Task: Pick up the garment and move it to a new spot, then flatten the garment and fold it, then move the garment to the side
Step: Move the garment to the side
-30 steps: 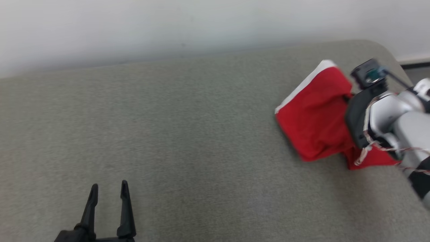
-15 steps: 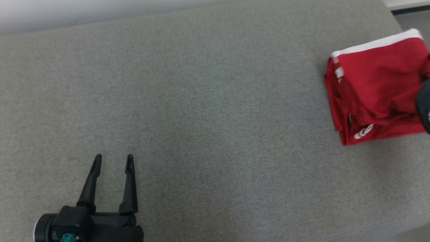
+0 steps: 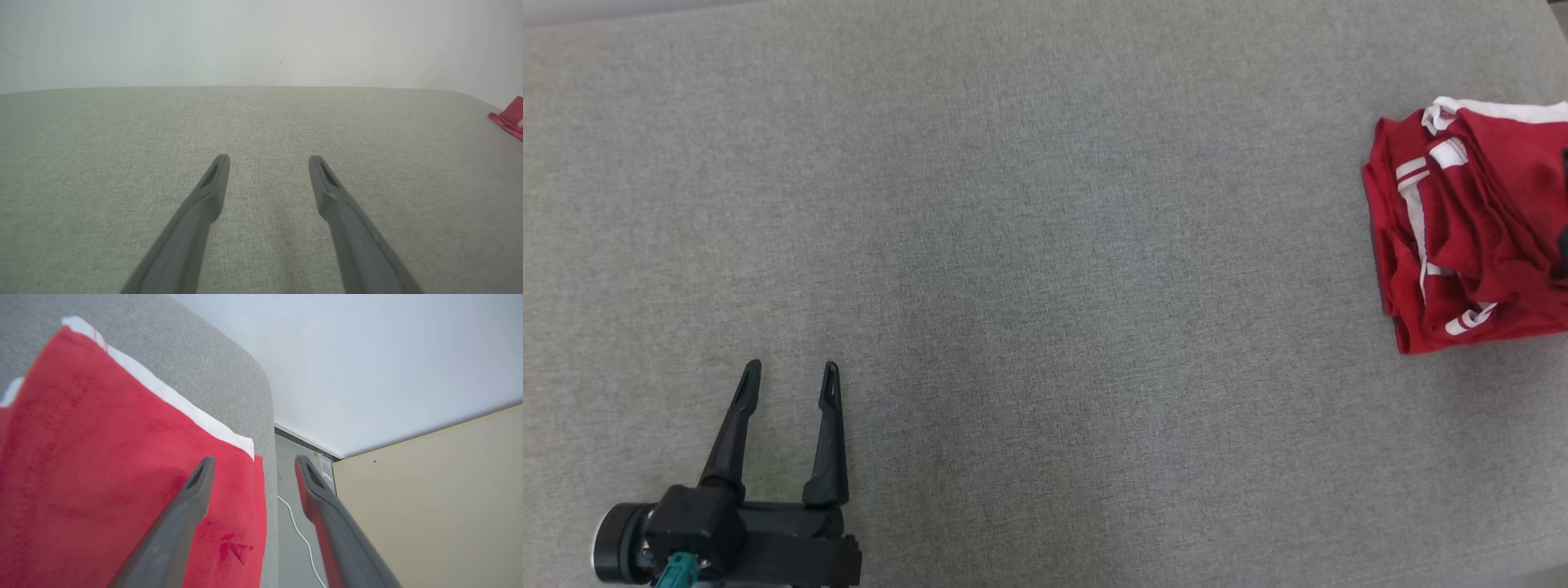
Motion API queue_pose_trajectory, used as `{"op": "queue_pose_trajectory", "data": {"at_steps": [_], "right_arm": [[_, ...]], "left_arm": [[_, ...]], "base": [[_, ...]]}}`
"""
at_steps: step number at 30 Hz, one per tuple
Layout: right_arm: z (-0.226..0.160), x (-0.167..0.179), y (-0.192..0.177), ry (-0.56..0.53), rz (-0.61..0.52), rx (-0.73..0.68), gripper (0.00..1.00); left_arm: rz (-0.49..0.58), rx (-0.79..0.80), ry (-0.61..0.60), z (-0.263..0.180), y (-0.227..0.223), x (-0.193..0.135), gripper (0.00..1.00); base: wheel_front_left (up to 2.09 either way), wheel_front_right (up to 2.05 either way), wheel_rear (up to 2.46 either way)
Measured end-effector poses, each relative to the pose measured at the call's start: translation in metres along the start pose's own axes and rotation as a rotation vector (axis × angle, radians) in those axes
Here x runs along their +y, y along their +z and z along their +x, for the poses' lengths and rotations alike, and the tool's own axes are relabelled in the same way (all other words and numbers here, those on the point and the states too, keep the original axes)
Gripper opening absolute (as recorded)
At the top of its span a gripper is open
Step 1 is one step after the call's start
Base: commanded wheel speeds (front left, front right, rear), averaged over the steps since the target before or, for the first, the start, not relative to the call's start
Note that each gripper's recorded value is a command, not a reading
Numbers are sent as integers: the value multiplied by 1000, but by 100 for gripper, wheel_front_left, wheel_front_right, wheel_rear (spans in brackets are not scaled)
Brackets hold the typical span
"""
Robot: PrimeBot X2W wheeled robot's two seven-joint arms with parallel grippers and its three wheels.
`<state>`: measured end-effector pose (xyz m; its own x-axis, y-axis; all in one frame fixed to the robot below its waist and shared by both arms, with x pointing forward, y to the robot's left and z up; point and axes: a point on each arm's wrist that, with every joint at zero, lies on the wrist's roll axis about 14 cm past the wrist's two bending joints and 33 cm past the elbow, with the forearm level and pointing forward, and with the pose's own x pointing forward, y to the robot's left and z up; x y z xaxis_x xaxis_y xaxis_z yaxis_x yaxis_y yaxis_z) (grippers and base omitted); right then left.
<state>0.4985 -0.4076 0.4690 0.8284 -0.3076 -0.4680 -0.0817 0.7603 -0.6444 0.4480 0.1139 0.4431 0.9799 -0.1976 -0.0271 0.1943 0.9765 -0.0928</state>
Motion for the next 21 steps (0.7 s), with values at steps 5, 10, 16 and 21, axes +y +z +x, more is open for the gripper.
{"op": "queue_pose_trajectory", "data": {"at_steps": [5, 10, 16, 21], "right_arm": [[-10, 11, 40, -9, 117, -216, 100], [-40, 51, 62, 38, 314, -398, 100], [-90, 88, 63, 93, 458, -508, 100], [-134, 103, 72, 106, 567, -604, 100]], "left_arm": [[-8, -17, 33, -7, 10, 5, 100], [-33, -18, 78, -27, 17, 11, 100], [-36, -46, 122, -56, 34, 19, 100], [-23, -80, 158, -81, 48, 26, 100]], "base": [[0, 0, 0], [0, 0, 0], [0, 0, 0], [0, 0, 0]]}}
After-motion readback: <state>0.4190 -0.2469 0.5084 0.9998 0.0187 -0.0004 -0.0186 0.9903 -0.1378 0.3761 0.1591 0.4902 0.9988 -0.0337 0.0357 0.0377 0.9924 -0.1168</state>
